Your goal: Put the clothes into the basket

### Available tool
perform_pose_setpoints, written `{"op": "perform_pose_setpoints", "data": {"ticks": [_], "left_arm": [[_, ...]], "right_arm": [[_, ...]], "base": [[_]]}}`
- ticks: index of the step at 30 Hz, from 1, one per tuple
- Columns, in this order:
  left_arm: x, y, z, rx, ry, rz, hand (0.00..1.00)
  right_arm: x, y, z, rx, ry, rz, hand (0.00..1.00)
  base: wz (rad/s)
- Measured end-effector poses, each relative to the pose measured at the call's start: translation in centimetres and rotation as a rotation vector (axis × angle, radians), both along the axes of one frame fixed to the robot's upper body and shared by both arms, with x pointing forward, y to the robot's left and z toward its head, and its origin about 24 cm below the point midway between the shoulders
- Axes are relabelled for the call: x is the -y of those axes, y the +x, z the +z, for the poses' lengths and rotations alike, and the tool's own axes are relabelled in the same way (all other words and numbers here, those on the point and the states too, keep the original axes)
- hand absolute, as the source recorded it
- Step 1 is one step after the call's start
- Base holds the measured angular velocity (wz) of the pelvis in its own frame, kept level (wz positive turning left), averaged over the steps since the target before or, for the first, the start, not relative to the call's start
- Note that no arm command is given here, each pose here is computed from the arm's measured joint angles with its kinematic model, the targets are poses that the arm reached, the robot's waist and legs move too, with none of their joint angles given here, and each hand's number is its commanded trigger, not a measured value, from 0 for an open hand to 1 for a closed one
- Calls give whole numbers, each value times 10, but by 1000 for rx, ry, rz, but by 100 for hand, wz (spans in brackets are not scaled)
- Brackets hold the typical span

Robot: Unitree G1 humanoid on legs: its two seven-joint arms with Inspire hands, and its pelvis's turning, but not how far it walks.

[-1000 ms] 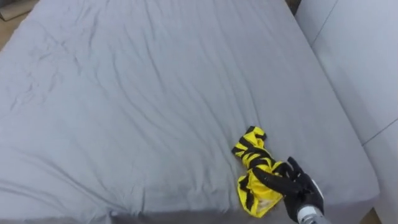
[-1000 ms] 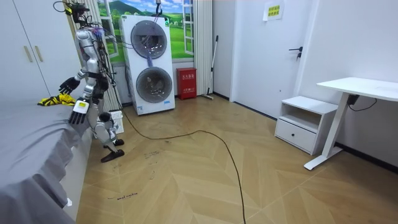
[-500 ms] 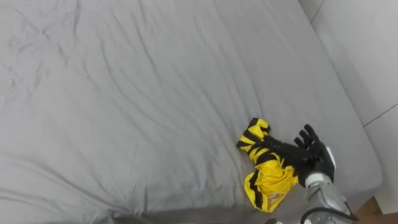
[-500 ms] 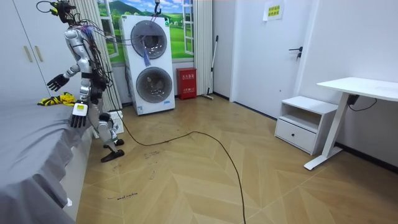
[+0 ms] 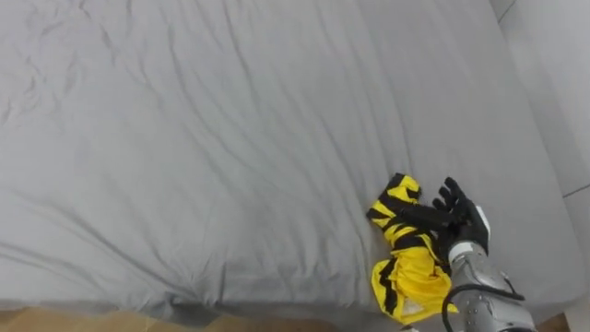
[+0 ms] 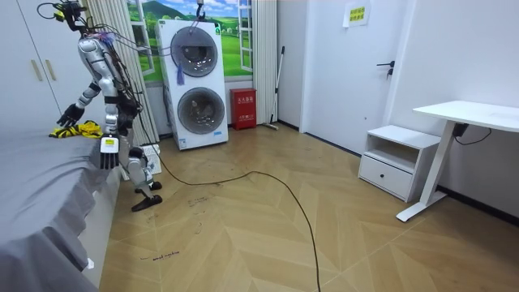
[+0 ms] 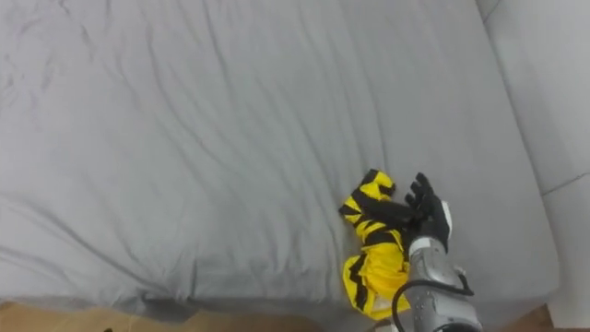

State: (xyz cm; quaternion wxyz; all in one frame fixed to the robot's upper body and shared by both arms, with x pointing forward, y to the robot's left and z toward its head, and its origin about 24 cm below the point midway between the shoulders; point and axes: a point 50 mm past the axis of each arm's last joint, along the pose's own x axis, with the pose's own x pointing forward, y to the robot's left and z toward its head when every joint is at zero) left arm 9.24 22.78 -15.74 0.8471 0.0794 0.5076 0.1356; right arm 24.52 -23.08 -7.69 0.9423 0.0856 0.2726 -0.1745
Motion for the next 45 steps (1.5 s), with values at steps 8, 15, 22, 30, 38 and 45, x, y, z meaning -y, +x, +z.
{"op": "perform_pose_setpoints", "data": {"ticks": [8, 15, 22, 30, 38, 45], "left_arm": [[2, 17, 3, 30, 5, -29, 0], [2, 22, 3, 16, 9, -28, 0], [2, 26, 4, 15, 9, -29, 0], [2, 27, 4, 12, 9, -30, 0], [2, 26, 3, 9, 9, -23, 0], [-2, 21, 2, -5, 16, -14, 0]], "right_arm": [[11, -5, -13, -132, -80, 37, 0], [16, -10, -16, -158, -127, 60, 75], [25, -16, -18, -196, -177, 53, 100], [26, -27, -26, -269, -203, 92, 100], [20, -37, -35, -323, -184, 121, 100], [22, -44, -38, -328, -128, 63, 100]], "base": [[13], [7], [0], [0], [0], [0]]}}
